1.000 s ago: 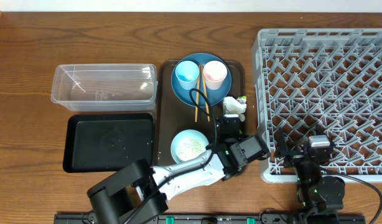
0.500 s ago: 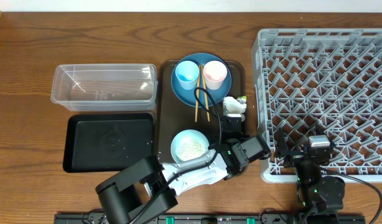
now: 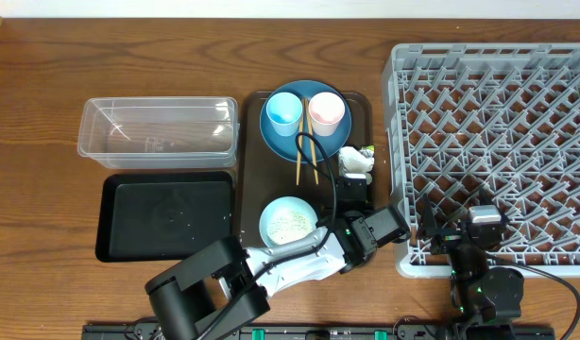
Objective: Sort waste into correct bins and load items into the dishwasher rack
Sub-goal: 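Lower the left gripper and grasp the white crumpled tissue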
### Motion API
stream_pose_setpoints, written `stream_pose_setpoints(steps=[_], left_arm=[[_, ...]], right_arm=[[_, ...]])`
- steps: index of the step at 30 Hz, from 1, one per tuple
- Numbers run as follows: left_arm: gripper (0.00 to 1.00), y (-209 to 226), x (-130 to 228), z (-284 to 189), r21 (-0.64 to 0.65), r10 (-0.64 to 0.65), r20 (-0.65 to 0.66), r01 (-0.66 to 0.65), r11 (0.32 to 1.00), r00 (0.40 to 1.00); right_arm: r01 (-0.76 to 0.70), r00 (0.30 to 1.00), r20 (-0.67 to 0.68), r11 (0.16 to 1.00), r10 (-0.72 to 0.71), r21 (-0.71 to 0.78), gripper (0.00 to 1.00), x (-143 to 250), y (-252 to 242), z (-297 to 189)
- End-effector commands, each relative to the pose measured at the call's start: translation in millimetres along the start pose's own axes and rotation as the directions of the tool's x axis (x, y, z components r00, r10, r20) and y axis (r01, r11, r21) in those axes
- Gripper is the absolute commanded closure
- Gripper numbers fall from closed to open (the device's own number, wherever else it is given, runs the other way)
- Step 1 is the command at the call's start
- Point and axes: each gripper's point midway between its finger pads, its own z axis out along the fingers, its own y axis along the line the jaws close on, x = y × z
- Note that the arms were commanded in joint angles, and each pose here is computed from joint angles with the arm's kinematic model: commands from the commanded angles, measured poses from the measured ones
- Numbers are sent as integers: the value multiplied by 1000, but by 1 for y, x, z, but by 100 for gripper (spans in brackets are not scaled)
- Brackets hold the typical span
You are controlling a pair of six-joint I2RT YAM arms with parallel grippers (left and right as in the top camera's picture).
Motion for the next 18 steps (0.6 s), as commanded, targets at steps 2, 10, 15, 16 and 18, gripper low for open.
stream_pose_setpoints(steps=[2,10,15,16,18], left_arm=[[53,7,8,4,-17,18,-25,-19,1000,1000],[52,11,13,4,-32,30,-48,-32,999,998],[52,11,14,4,-34,31,-49,-33,999,998],[52,12,14,5,-35,32,-50,-34,999,998],[52,13,16,7,-41,34,-54,-37,999,998]], right_arm=[[9,1000,-7,1000,-9,21,1,2,-5,0],[9,1000,-7,1000,-9,21,1,2,-5,0],[9,1000,-7,1000,-9,21,1,2,-5,0],[9,1000,-7,1000,-9,20,1,2,-5,0],[9,1000,-7,1000,-9,20,1,2,-5,0]])
